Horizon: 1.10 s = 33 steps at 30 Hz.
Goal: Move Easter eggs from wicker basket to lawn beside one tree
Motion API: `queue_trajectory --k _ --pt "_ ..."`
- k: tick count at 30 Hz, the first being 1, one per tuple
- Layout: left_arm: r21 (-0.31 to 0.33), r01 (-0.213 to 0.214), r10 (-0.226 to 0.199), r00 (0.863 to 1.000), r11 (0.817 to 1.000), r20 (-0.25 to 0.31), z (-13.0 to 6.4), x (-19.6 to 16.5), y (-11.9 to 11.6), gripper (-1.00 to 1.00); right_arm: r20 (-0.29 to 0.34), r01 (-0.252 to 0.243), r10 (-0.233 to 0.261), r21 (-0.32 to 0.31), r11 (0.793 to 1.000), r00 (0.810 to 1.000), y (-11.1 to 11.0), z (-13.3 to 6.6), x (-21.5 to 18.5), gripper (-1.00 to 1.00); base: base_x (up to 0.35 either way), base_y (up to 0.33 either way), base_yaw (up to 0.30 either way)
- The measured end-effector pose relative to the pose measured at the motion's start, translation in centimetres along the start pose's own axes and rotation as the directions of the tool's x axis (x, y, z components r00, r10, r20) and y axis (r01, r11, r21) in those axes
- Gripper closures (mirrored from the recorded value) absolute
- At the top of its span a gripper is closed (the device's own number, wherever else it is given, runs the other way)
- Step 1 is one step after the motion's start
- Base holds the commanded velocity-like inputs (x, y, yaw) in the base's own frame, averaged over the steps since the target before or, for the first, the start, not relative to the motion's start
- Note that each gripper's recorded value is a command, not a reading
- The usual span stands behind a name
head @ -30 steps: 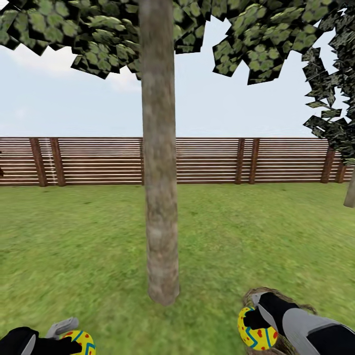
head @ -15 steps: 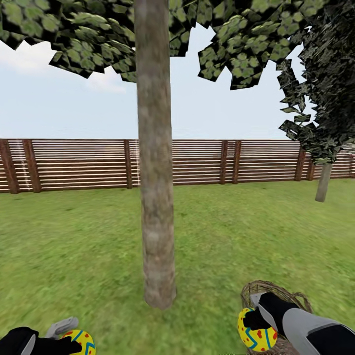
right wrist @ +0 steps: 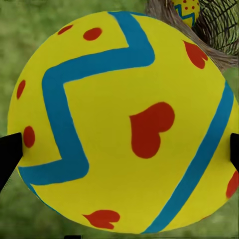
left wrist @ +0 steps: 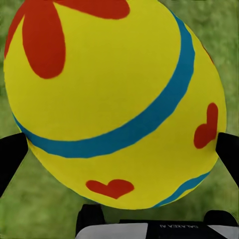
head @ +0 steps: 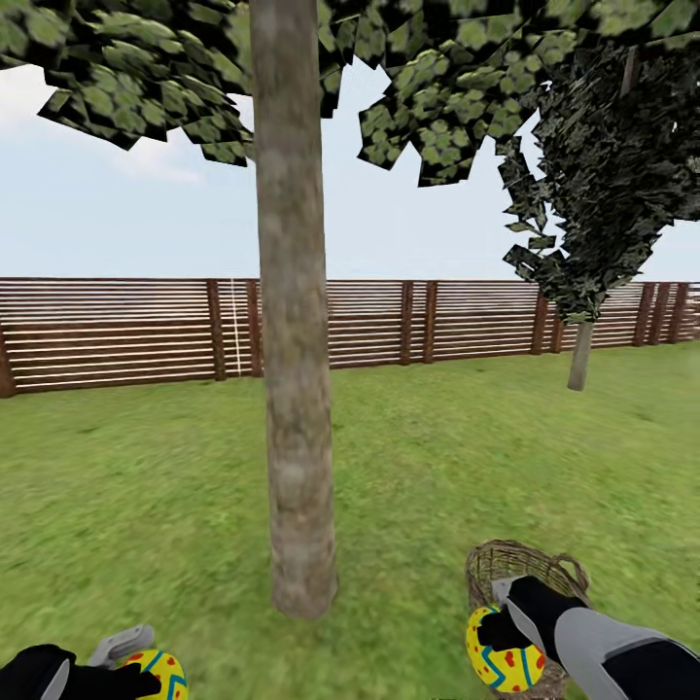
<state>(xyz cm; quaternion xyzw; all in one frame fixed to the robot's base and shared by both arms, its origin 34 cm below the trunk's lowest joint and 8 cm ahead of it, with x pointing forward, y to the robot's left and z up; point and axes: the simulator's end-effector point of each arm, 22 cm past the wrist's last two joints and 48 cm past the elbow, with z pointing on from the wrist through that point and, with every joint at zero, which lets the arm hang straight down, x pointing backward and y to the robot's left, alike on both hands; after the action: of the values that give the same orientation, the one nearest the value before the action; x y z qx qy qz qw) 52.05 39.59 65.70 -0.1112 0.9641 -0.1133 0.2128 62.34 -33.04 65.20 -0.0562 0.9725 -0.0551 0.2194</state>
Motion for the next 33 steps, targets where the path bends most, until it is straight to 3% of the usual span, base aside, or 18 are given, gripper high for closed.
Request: queue_trajectory --k 6,7,10,12,14,16,17,19,20,22,23,24,25,26,28,31,33 --pt "0.002 -0.004 0.004 1.0 1.0 0.01 -0.1 -0.3 -0.5 1.0 0.004 -0.002 0.002 0.01 1.0 1.0 -0.6 -0.2 -0.1 1.0 0.005 0.305 -0.264" --pt "-0.012 -0.006 0.006 1.0 1.0 0.008 -0.2 -0.3 0.2 1.0 0.001 -0.005 0.005 0.022 1.0 1.0 -1.5 -0.3 0.1 1.0 0.079 0.301 -0.269" --pt "-0.11 -0.004 0.007 1.0 0.994 0.029 -3.1 -1.8 6.8 1.0 -0.004 -0.041 0.042 0.066 0.997 0.999 -5.9 -0.6 0.8 1.0 0.107 0.297 -0.269" --pt "-0.118 -0.006 0.011 0.999 0.993 0.046 -3.3 -2.2 7.3 1.0 -0.019 -0.055 0.057 0.073 0.996 0.998 -6.8 -0.8 1.3 1.0 0.117 0.294 -0.269" --pt "-0.161 0.006 -0.005 1.0 0.987 0.009 -2.9 -0.6 9.4 1.0 -0.034 -0.057 0.06 0.08 0.995 0.998 -7.3 -0.8 1.8 1.0 0.122 0.293 -0.269" --pt "-0.328 -0.006 -0.011 0.999 0.945 -0.051 -3.0 2.4 15.0 1.0 -0.035 -0.061 0.064 0.094 0.994 0.997 -8.2 -0.9 2.1 1.0 0.124 0.292 -0.269" --pt "-0.379 -0.006 -0.02 0.998 0.925 -0.065 -3.2 3.2 16.5 1.0 -0.033 -0.06 0.064 0.096 0.994 0.997 -8.3 -1.0 2.1 1.0 0.127 0.291 -0.269" --pt "-0.419 0.002 -0.042 0.995 0.908 -0.085 -3.4 4.4 17.9 1.0 -0.031 -0.057 0.06 0.094 0.994 0.998 -8.0 -1.0 1.9 1.0 0.141 0.288 -0.269" --pt "-0.443 0.021 -0.064 0.994 0.896 -0.084 -4.0 4.7 19.2 1.0 -0.03 -0.054 0.057 0.092 0.994 0.998 -7.8 -1.0 1.8 1.0 0.165 0.283 -0.269" --pt "-0.53 0.108 -0.145 0.989 0.841 -0.029 -6.2 4.6 22.6 1.0 -0.029 -0.053 0.056 0.09 0.995 0.998 -7.6 -1.0 1.8 1.0 0.173 0.28 -0.269" --pt "-0.541 0.136 -0.168 0.986 0.83 -0.01 -6.6 4.6 23.2 1.0 -0.028 -0.054 0.056 0.09 0.995 0.998 -7.6 -1.0 1.8 1.0 0.175 0.28 -0.269" --pt "-0.519 0.155 -0.181 0.984 0.841 0.002 -6.5 4.4 22.9 1.0 -0.028 -0.055 0.058 0.092 0.994 0.998 -7.8 -1.1 1.8 1.0 0.176 0.28 -0.269" --pt "-0.431 0.171 -0.185 0.983 0.886 0.01 -5.5 3.8 21.0 1.0 -0.028 -0.057 0.06 0.097 0.994 0.998 -8.1 -1.1 1.9 1.0 0.174 0.28 -0.269" --pt "-0.379 0.173 -0.182 0.983 0.909 0.012 -5.1 3.5 19.9 1.0 -0.027 -0.06 0.063 0.098 0.993 0.998 -8.3 -1.2 1.9 1.0 0.16 0.28 -0.269" --pt "-0.346 0.17 -0.178 0.984 0.923 0.008 -4.7 3.5 19.2 1.0 -0.028 -0.06 0.063 0.102 0.993 0.998 -8.5 -1.2 1.9 1.0 0.053 0.116 -0.148" --pt "-0.333 0.165 -0.169 0.985 0.929 0.017 -4.5 3.0 18.6 1.0 -0.026 -0.063 0.066 0.101 0.993 0.997 -8.5 -1.2 1.9 1.0 0.008 0.019 -0.028" --pt "-0.325 0.16 -0.149 0.987 0.932 0.057 -5.2 1.2 18.4 1.0 -0.026 -0.058 0.061 0.097 0.994 0.998 -8.1 -1.2 1.8 1.0 0.001 0.002 -0.003"
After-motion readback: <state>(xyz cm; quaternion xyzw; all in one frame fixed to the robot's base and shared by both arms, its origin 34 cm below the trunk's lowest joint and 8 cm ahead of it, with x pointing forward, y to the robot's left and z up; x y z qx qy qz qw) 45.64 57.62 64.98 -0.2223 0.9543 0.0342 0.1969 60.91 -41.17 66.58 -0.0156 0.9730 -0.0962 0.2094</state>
